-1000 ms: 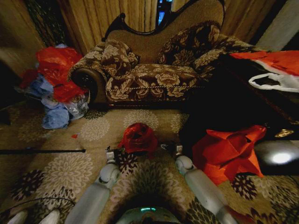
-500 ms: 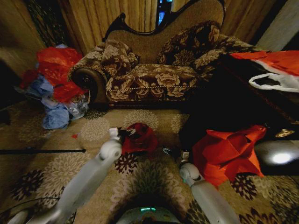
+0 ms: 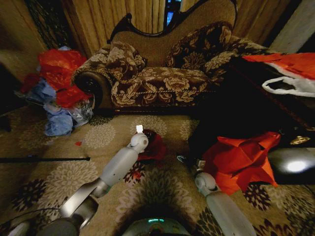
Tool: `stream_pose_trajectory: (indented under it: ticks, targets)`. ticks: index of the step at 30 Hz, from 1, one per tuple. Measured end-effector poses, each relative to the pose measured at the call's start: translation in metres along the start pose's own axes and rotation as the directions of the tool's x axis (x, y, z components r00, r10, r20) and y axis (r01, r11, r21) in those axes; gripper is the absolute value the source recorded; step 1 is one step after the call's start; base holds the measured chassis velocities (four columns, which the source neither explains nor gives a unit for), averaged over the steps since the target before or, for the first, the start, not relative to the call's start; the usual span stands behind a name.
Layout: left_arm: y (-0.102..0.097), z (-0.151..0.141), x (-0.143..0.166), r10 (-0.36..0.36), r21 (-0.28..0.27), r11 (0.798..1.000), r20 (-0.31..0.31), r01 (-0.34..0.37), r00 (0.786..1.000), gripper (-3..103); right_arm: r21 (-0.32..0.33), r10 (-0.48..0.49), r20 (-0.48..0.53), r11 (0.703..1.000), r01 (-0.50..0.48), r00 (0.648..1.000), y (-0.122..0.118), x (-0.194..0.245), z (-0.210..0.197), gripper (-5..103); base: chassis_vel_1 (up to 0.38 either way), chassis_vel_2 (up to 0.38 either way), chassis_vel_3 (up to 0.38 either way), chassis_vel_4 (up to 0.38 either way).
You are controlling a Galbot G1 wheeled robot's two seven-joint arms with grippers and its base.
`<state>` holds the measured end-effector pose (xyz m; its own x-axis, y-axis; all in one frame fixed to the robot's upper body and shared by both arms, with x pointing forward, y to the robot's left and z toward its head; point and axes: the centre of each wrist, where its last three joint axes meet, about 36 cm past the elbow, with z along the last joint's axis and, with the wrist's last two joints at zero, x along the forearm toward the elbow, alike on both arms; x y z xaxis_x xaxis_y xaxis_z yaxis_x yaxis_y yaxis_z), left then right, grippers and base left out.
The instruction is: Place a garbage bag over the trash bin.
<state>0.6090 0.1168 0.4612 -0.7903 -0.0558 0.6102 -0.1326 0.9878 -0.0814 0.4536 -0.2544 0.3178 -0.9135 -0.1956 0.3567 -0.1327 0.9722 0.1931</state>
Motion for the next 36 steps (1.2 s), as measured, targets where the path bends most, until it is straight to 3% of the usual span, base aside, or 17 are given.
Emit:
stream_pose_trajectory:
  ticks: [6, 10, 12, 13, 15, 17, 24, 36]
  targets:
    - [-0.003, 0.008, -0.027, -0.026, 0.021, 0.999, -0.058, 0.028, 0.998, 38, -0.001, 0.005, -0.006, 1.000, -0.005, 1.000, -0.004, -0.002, 0.000, 100, 0.000, 0.000, 0.000, 0.000]
    - [-0.008, 0.011, -0.041, -0.039, 0.029, 0.999, -0.061, 0.041, 0.997, 26, 0.001, 0.002, -0.011, 1.000, -0.002, 1.000, -0.004, -0.003, 0.001, 100, 0.000, 0.000, 0.000, 0.000]
    - [-0.010, 0.013, -0.046, -0.045, 0.030, 0.998, -0.060, 0.046, 0.997, 26, 0.001, -0.001, -0.012, 1.000, 0.001, 1.000, -0.003, -0.003, 0.002, 100, 0.000, 0.000, 0.000, 0.000]
    - [-0.016, 0.016, -0.056, -0.054, 0.029, 0.998, -0.060, 0.056, 0.997, 18, 0.003, -0.004, -0.015, 1.000, 0.004, 1.000, -0.002, -0.004, 0.002, 100, 0.000, 0.000, 0.000, 0.000]
    - [-0.019, 0.017, -0.061, -0.060, 0.030, 0.998, -0.062, 0.062, 0.996, 18, 0.004, -0.005, -0.017, 1.000, 0.006, 1.000, -0.002, -0.004, 0.003, 100, 0.000, 0.000, 0.000, 0.000]
    - [-0.026, 0.020, -0.071, -0.081, 0.031, 0.996, -0.061, 0.083, 0.995, 6, 0.007, -0.009, -0.022, 1.000, 0.009, 1.000, -0.002, -0.004, 0.004, 100, 0.000, 0.000, 0.000, 0.000]
    - [-0.022, 0.024, -0.080, -0.154, 0.029, 0.988, -0.039, 0.155, 0.987, 0, 0.015, -0.015, -0.031, 1.000, 0.016, 0.999, -0.005, -0.002, 0.005, 100, 0.000, 0.000, 0.000, 0.000]
    - [-0.025, 0.042, -0.097, -0.211, 0.018, 0.977, -0.104, 0.214, 0.972, 0, 0.015, -0.026, -0.046, 1.000, 0.027, 0.999, -0.008, 0.001, 0.008, 100, 0.000, 0.000, 0.000, 0.000]
